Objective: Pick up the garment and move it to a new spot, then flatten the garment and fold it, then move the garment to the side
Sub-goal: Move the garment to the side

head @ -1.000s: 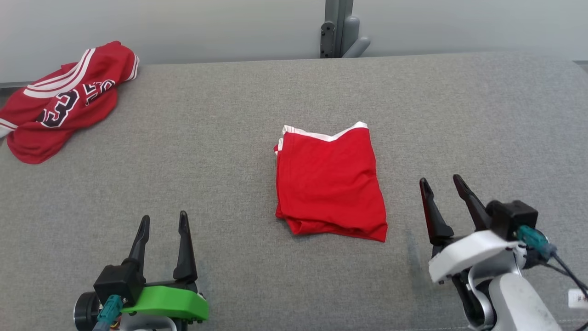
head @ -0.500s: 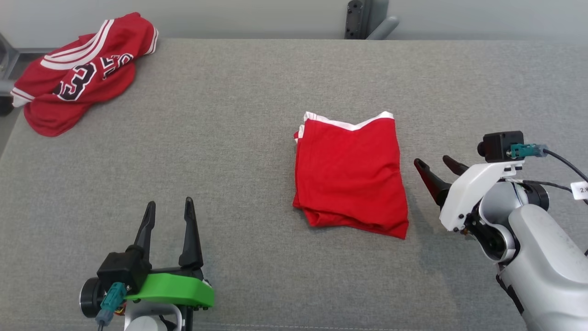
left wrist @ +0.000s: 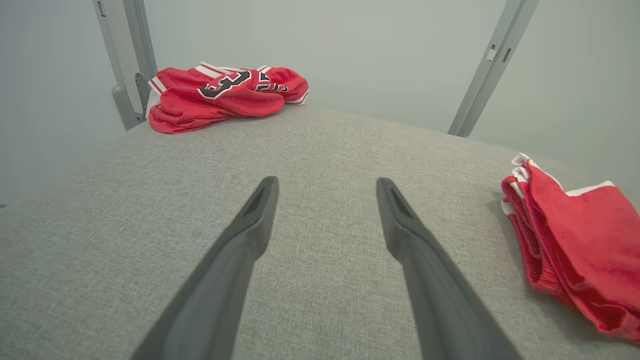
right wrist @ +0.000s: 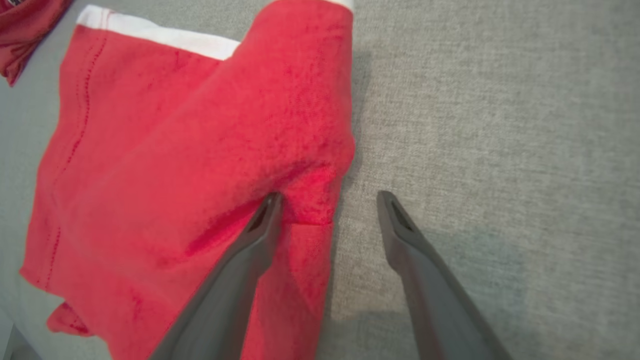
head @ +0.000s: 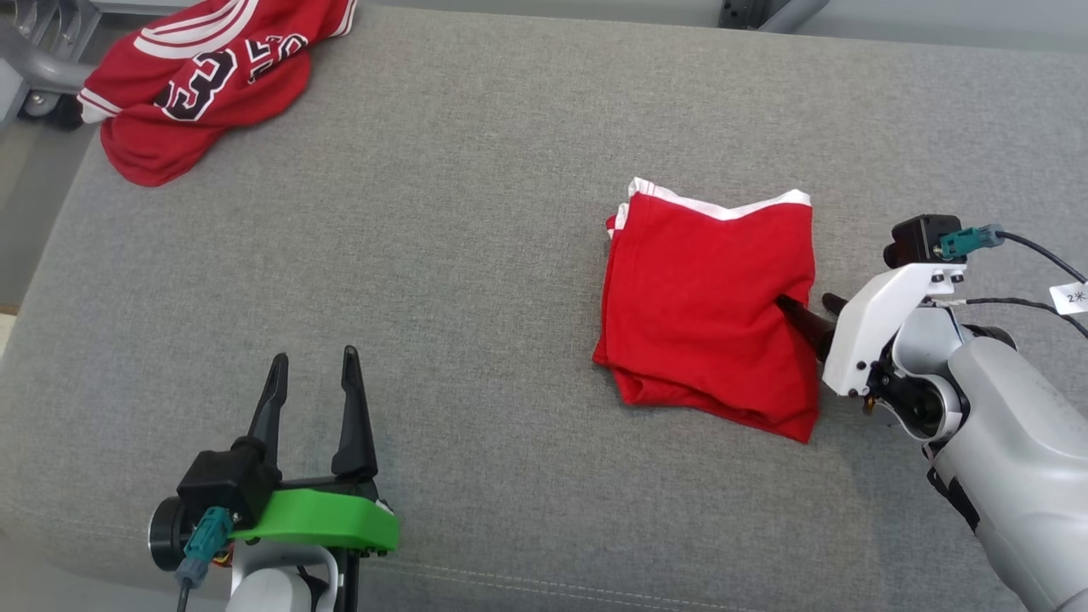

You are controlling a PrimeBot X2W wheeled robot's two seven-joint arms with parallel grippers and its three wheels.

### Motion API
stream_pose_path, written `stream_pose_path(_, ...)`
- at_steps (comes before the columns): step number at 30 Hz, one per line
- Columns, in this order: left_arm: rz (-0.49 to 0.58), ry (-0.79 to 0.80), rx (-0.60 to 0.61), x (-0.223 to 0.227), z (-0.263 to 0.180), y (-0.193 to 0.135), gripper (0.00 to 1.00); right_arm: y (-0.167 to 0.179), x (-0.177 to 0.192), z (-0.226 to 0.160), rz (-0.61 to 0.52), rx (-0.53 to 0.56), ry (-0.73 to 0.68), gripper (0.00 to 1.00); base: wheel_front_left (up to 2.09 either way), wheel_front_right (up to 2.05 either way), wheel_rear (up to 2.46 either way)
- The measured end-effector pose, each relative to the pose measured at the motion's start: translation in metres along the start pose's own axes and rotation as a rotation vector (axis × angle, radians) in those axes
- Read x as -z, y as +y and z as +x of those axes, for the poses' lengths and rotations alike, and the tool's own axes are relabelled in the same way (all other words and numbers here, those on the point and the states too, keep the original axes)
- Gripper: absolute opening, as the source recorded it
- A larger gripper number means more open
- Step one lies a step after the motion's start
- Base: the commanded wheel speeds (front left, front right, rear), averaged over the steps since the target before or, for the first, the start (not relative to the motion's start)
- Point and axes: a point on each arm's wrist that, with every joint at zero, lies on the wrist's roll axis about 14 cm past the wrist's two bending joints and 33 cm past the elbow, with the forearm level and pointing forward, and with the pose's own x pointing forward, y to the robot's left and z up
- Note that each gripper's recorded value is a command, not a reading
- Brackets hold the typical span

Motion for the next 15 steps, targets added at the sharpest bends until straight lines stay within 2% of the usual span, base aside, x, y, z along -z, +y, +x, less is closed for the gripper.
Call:
stream_pose_path(1,0.001,0.000,-0.006,0.000,0.000,0.002,1.00,0.001,0.001,0.003,0.002,-0.004,0.009,0.44,0.00,0.00,0.00)
stream_pose_path(2,0.001,0.002,-0.010,0.001,0.000,0.003,1.00,0.002,0.003,0.005,0.002,-0.007,0.018,0.38,0.00,0.00,0.00)
stream_pose_path(4,0.001,0.006,-0.015,0.002,0.000,0.004,1.00,0.004,0.004,0.008,0.001,-0.017,0.030,0.10,0.00,0.00,0.00)
stream_pose_path(5,0.001,0.006,-0.017,0.002,0.001,0.005,1.00,0.006,0.004,0.009,0.002,-0.022,0.034,0.00,0.00,0.00,0.00)
stream_pose_path(9,0.001,0.009,-0.006,0.004,0.003,0.001,1.00,0.002,0.005,0.007,0.009,-0.022,0.042,0.00,0.00,0.00,0.00)
stream_pose_path(15,0.007,0.007,0.032,0.004,0.012,-0.011,1.00,-0.016,-0.016,-0.002,-0.009,0.013,-0.037,0.00,0.00,0.00,0.00)
